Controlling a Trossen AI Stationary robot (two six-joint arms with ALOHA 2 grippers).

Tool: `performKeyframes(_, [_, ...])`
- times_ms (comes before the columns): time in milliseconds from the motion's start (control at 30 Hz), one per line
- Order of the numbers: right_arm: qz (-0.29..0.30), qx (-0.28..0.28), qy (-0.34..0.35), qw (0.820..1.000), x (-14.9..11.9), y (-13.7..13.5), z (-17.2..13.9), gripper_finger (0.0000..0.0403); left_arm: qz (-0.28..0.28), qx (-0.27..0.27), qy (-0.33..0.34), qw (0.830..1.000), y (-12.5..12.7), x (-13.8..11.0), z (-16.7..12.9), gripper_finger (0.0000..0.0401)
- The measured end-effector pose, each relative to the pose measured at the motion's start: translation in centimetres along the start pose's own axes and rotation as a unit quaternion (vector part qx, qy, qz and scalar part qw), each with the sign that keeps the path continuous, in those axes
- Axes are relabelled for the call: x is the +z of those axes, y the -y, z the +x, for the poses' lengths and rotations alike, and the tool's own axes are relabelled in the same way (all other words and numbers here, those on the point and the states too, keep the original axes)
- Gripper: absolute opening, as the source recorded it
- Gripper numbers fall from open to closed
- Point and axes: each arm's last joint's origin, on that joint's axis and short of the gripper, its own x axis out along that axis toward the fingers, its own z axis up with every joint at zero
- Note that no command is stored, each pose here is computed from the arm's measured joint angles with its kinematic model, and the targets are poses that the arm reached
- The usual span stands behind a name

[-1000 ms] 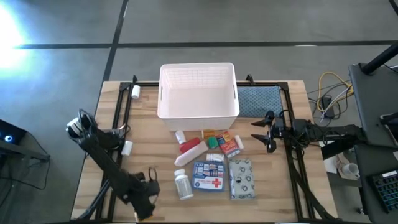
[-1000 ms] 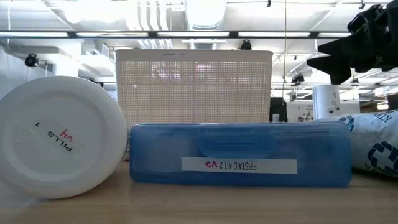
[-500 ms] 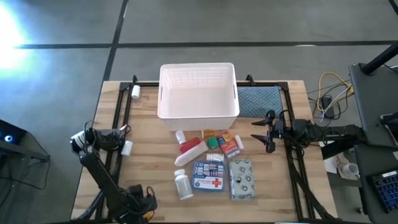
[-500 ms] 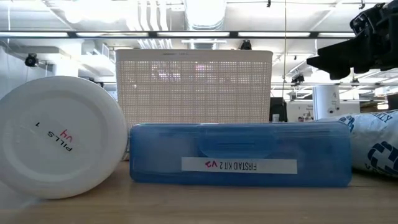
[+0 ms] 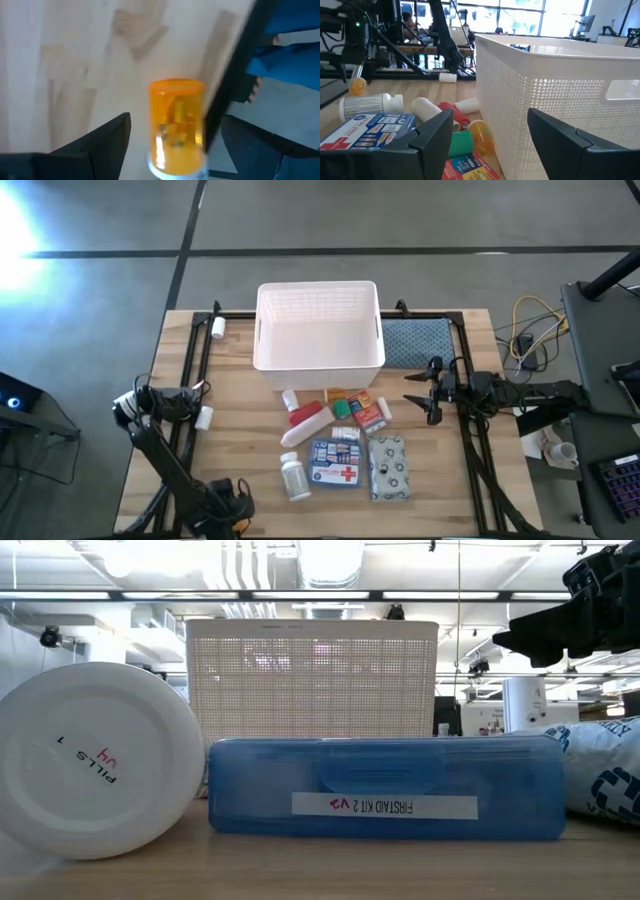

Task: Pick & place medical supplies in basket/bin
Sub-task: Put the orange pill bottle into the white container

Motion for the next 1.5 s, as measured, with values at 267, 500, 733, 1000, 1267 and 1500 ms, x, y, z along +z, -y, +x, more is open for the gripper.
performKeyframes(267, [0.001, 0.000, 0.000, 1.000, 0.0, 0.0, 0.0, 0.0241, -0.004, 0.032, -0.008, 0.999, -1.9, -0.2, 1.8, 0.0288])
performKeyframes(500, [0.001, 0.000, 0.000, 1.000, 0.0, 0.0, 0.0, 0.0241, -0.018, 0.039, -0.037, 0.998, -2.7, -0.5, 2.5, 0.0285])
performKeyframes(733, [0.001, 0.000, 0.000, 1.000, 0.0, 0.0, 0.0, 0.0238, -0.022, 0.036, -0.065, 0.997, -2.8, -0.7, 2.5, 0.0233])
performKeyframes(1000, [-0.002, -0.005, 0.001, 1.000, 0.0, 0.0, 0.0, 0.0236, -0.033, 0.029, -0.084, 0.996, -2.8, -0.4, 2.2, 0.0163])
performKeyframes(1267, [-0.008, -0.013, 0.002, 1.000, 0.0, 0.1, 0.0, 0.0235, -0.048, 0.038, -0.069, 0.996, -4.9, 1.3, -1.9, 0.0176])
performKeyframes(1500, [-0.012, -0.015, 0.002, 1.000, 0.0, 0.1, 0.0, 0.0233, -0.082, 0.007, 0.022, 0.996, -9.6, 4.8, -9.3, 0.0177])
